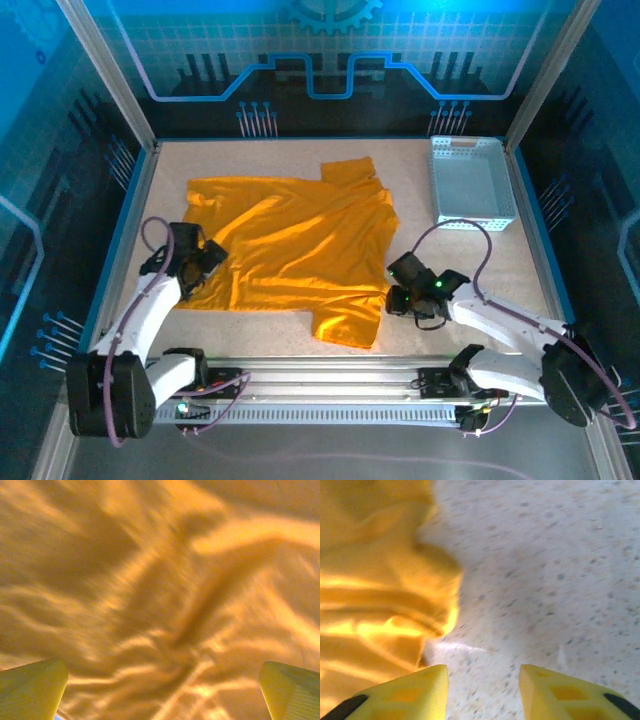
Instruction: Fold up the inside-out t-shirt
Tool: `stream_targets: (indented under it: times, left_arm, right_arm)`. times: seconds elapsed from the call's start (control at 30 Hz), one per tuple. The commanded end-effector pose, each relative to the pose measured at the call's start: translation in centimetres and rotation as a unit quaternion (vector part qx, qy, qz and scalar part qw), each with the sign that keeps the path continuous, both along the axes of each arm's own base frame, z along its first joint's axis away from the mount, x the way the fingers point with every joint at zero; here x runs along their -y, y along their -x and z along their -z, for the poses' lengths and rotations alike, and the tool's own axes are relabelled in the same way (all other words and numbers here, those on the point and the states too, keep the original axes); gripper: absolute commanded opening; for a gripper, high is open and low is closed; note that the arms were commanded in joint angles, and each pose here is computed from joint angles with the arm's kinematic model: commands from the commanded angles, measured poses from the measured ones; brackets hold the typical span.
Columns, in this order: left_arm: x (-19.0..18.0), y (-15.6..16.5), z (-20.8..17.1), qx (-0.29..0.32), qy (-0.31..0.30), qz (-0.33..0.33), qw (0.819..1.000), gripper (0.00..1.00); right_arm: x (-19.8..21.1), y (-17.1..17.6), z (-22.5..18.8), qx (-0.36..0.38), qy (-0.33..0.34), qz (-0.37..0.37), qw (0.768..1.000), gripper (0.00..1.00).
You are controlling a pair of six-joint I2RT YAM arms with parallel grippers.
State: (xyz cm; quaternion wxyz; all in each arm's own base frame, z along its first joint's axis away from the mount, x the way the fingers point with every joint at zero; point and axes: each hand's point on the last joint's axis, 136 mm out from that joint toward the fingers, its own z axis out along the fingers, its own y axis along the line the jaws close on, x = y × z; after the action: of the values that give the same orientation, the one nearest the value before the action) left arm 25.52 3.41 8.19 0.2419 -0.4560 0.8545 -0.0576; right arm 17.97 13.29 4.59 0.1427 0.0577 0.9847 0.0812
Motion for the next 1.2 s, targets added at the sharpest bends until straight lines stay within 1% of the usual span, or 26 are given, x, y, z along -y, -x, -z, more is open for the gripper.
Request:
stream_targets:
  times: [0.0, 0.07, 0.2, 0.3, 0.43, 0.5, 0.63, 0.7, 0.77, 0.93, 1.0, 1.07, 1.17]
  left_arm:
    - [-3.1, 2.4, -0.1, -0.035, -0.033, -0.038, 0.998, 0.99]
    - [-4.4, 2.8, 0.4, -0.04, -0.03, -0.065, 0.997, 0.99]
    - [-4.9, 2.7, 1.6, -0.037, 0.003, -0.085, 0.996, 0.99]
    - [-4.9, 2.5, 2.0, -0.035, 0.006, -0.08, 0.996, 0.99]
    - [-5.0, 2.6, 2.1, -0.037, 0.002, -0.078, 0.996, 0.99]
    - [-5.0, 2.6, 2.0, -0.036, 0.0, -0.078, 0.996, 0.99]
    - [-5.4, 2.8, 1.8, -0.034, -0.01, -0.083, 0.996, 0.99]
    - [-5.4, 2.9, 1.7, -0.034, -0.011, -0.083, 0.996, 0.99]
    - [-5.4, 2.9, 1.7, -0.034, -0.01, -0.083, 0.996, 0.99]
    - [-5.6, 3.2, 1.8, -0.04, -0.017, -0.086, 0.995, 0.99]
    - [-5.5, 3.5, 1.9, -0.043, -0.017, -0.088, 0.995, 0.99]
    - [-5.4, 3.8, 2.3, -0.047, -0.014, -0.092, 0.995, 0.99]
    - [-5.3, 4.1, 2.5, -0.048, -0.012, -0.096, 0.994, 0.99]
  right_arm:
    - [-1.0, 2.8, 0.5, -0.032, 0.015, -0.022, 0.999, 0.46]
    - [-2.8, 4.4, 1.3, -0.05, 0.003, -0.039, 0.998, 0.47]
    - [-5.2, 6.6, 1.9, -0.068, 0.002, -0.061, 0.996, 0.5]
    - [-6.4, 7.1, 2.2, -0.07, -0.013, -0.068, 0.995, 0.51]
    - [-7.3, 7.1, 2.0, -0.067, -0.024, -0.072, 0.995, 0.51]
    - [-7.4, 7.4, 2.4, -0.078, -0.023, -0.071, 0.994, 0.51]
    - [-7.6, 8.0, 3.4, -0.096, -0.028, -0.072, 0.992, 0.43]
    - [-7.4, 8.1, 3.3, -0.097, -0.018, -0.072, 0.992, 0.35]
    - [-6.9, 8.0, 3.0, -0.09, -0.002, -0.069, 0.994, 0.27]
    - [-4.6, 7.1, 1.5, -0.059, 0.022, -0.055, 0.997, 0.17]
    - [-4.0, 6.8, 1.0, -0.048, 0.009, -0.045, 0.998, 0.11]
    - [-3.6, 6.6, 1.3, -0.047, -0.019, -0.031, 0.998, 0.04]
    - [-3.2, 6.4, 1.8, -0.051, -0.055, -0.014, 0.997, 0.01]
